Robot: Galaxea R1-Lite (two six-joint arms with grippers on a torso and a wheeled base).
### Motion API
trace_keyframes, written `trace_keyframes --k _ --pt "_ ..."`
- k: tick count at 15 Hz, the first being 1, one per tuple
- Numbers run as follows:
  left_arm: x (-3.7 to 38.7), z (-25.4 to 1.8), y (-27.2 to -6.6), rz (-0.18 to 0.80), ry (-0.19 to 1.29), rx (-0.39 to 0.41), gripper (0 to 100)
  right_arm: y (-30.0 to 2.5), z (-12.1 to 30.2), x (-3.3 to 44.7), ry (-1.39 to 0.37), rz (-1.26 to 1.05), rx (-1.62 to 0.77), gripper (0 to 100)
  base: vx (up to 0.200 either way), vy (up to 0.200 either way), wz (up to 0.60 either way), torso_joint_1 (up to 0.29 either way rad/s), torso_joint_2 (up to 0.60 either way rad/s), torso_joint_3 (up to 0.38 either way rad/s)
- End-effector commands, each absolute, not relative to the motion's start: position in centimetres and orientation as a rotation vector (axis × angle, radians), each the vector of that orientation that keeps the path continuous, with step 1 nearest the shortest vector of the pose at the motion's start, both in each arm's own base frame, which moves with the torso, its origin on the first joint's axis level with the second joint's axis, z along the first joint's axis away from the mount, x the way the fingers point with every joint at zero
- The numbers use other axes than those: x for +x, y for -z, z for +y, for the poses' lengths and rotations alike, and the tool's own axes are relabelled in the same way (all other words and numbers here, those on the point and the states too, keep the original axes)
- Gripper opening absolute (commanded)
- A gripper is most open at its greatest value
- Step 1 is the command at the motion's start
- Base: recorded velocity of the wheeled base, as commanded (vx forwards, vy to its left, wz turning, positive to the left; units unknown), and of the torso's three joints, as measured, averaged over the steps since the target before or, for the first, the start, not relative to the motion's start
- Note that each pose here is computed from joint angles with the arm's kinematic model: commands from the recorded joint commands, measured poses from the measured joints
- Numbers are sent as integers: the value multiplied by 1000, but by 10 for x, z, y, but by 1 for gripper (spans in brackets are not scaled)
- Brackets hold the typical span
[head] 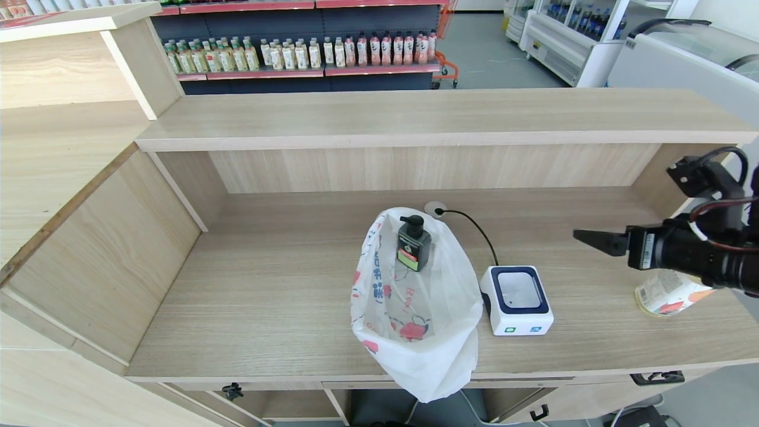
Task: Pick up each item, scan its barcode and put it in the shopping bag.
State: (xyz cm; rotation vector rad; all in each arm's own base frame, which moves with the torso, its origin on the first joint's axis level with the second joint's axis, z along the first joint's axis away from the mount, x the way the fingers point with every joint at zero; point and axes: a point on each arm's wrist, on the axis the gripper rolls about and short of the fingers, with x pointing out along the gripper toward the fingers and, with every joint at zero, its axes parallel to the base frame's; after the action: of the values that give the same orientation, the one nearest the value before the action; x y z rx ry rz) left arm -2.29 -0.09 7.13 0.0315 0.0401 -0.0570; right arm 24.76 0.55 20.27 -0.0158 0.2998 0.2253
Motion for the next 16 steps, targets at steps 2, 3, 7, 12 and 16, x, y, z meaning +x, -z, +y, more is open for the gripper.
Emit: trace_keyframes --k 2,3,7,12,16 --pt "-23 -1 -71 40 57 31 100 -222 -4 211 -153 216 -7 100 0 0 0 0 0 0" --pt "-23 -1 -71 40 57 31 100 -223 -4 202 -150 202 -9 100 0 0 0 0 0 0" --pt "-23 -1 -71 42 57 30 100 -226 -8 196 -125 193 -14 100 0 0 0 0 0 0" --pt "-23 -1 -71 40 57 34 100 -214 -17 175 -41 256 -20 100 0 -160 0 2 -1 2" --pt "-23 -1 -71 41 57 30 100 -206 -15 159 -41 262 -21 100 0 -150 0 5 -1 2"
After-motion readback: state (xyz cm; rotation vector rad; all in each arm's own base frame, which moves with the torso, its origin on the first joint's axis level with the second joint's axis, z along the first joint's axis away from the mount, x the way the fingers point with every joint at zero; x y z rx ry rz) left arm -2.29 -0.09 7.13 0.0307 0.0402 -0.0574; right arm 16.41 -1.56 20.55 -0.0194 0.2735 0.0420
